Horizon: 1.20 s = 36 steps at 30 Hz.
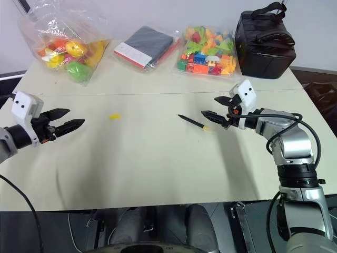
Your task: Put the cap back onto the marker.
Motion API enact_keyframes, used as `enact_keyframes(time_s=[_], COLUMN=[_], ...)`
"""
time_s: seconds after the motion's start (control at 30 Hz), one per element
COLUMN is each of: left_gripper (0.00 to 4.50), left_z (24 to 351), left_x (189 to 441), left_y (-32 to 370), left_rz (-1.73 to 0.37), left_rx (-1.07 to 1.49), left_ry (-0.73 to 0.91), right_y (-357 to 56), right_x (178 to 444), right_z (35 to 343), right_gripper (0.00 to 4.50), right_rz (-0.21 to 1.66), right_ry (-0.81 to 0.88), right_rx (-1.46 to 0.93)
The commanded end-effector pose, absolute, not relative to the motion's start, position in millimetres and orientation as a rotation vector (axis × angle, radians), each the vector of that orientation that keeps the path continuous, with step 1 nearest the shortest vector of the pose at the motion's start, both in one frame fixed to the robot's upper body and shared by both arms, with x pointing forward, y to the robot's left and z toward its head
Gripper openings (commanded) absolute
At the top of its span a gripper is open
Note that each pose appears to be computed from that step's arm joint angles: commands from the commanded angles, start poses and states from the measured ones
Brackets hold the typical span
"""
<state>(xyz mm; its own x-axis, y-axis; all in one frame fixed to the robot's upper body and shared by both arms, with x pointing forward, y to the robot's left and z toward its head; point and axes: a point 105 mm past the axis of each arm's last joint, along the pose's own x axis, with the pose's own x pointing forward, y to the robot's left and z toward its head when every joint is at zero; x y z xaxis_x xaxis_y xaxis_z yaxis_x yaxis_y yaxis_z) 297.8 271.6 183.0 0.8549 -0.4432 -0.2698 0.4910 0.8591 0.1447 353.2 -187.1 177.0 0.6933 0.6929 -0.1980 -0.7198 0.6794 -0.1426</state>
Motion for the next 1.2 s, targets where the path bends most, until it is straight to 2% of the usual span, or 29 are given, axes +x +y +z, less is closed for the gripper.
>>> enact_keyframes(time_s=[0.03, 0.3, 0.57, 0.73, 0.93, 1.2], left_gripper=[3.48, 3.48, 3.48, 3.48, 3.48, 3.48], left_z=[201, 212, 202, 197, 190, 196], left_x=[300, 308, 308, 317, 347, 365], left_y=[269, 271, 265, 255, 231, 178], left_rz=[-0.494, -0.503, -0.669, -0.8, -0.908, -1.099], left_rx=[0.249, 0.263, 0.358, 0.428, 0.524, 0.562], left_ry=[0.169, 0.135, 0.177, 0.205, 0.182, 0.064], right_y=[-187, -191, -188, -176, -164, -150], right_x=[356, 368, 366, 365, 379, 394], right_z=[195, 207, 203, 191, 171, 162], right_gripper=[3.94, 3.94, 3.94, 3.94, 3.94, 3.94], right_rz=[0.78, 0.763, 0.842, 0.929, 0.978, 1.003], right_ry=[0.055, 0.026, 0.053, 0.09, 0.131, 0.129], right_rx=[-0.243, -0.279, -0.333, -0.368, -0.41, -0.436])
